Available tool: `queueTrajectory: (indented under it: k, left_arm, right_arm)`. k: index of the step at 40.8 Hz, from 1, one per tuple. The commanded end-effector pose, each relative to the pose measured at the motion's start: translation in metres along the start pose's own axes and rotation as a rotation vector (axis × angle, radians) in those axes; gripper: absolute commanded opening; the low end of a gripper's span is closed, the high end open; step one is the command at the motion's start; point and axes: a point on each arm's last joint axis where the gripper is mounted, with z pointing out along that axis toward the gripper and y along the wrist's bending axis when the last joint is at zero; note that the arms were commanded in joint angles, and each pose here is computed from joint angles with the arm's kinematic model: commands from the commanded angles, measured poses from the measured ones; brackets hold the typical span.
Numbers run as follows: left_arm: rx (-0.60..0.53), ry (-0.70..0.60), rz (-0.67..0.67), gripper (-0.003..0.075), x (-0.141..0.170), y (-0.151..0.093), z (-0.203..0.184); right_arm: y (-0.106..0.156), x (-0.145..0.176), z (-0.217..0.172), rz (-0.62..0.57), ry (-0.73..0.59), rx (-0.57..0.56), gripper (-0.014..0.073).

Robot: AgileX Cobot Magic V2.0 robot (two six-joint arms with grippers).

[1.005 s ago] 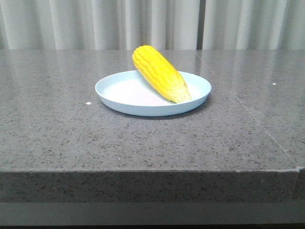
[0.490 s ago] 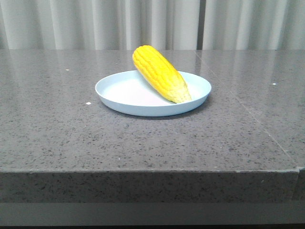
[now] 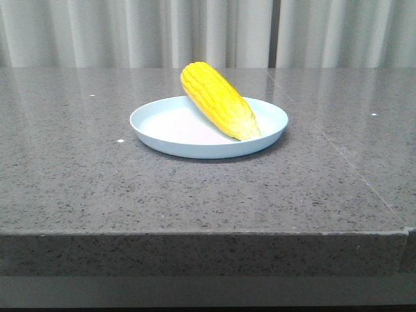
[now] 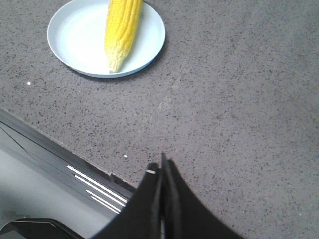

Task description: Place corn on plate with both arms

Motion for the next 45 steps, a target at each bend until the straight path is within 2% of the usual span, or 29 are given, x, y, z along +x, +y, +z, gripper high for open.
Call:
queueTrajectory:
  k: [1,7,45]
  left_arm:
    - [-0.024,-0.153,-0.027,-0.002,-0.003,0.001,-0.002]
    - [-0.042,-0.153,-0.025,-0.002,0.014,0.002,-0.003]
    - [-0.07,-0.137,-0.022,-0.002,0.015,0.003,-0.003]
  right_arm:
    - [-0.001,-0.011,-0.004,-0.014,-0.09,0.014,-0.0068]
    - [-0.001,-0.011,-0.004,-0.014,-0.09,0.014,-0.0068]
    - [-0.001,-0.011,-0.004,-0.015,-0.09,0.014,-0.0068]
